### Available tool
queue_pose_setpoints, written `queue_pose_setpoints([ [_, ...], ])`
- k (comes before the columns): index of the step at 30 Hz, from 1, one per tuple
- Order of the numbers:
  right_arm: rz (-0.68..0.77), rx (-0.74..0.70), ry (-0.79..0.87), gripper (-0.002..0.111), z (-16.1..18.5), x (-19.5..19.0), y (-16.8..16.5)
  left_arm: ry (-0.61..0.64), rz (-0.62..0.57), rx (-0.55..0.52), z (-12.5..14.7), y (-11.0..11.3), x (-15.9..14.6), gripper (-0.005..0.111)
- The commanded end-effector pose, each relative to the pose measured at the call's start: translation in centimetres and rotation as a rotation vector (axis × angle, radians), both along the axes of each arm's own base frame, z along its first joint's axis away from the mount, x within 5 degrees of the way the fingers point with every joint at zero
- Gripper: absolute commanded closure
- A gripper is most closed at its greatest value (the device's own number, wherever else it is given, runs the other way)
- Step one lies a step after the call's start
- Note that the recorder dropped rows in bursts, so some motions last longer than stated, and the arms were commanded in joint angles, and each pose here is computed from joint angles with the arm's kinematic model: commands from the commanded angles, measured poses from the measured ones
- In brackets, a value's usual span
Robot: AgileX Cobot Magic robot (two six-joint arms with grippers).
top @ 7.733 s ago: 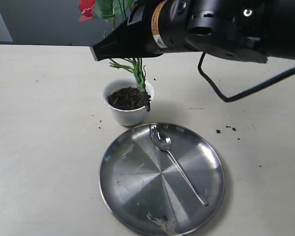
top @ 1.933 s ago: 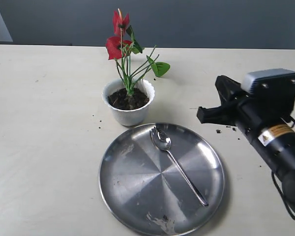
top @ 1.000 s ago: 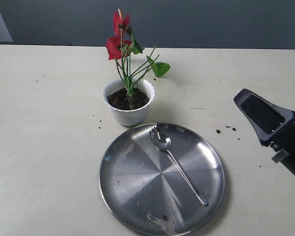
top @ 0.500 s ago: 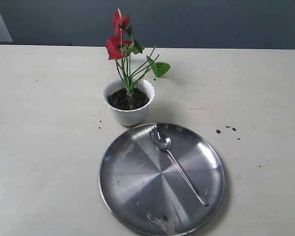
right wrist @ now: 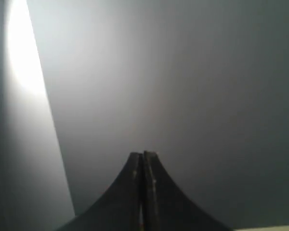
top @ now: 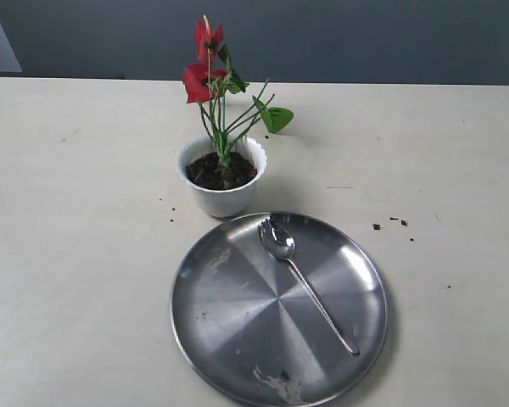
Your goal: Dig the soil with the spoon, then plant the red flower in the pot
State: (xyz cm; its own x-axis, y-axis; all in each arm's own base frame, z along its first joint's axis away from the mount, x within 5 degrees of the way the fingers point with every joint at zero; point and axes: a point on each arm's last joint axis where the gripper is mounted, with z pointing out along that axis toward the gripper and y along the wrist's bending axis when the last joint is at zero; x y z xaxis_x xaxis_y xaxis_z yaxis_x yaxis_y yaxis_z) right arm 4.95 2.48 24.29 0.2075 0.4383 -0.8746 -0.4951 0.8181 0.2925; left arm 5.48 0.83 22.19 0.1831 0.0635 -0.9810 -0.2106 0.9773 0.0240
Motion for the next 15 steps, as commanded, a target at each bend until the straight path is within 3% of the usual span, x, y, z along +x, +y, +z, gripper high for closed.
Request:
queue_pose_setpoints([
  [1, -0.129, -0.041, 0.157, 0.109, -1.5, 0.5, -0.7, -0.010, -0.007, -0.001, 0.2, -0.1, 0.0, 0.106],
  [6, -0.245, -0.063, 0.391, 0.109, -3.6, 0.9, -1.6, -0.010, -0.007, -0.001, 0.2, -0.1, 0.0, 0.106],
  [15, -0.257, -0.066, 0.411, 0.109, -3.9, 0.6, -1.8, -0.010, -0.007, -0.001, 0.2, -0.1, 0.0, 0.106],
])
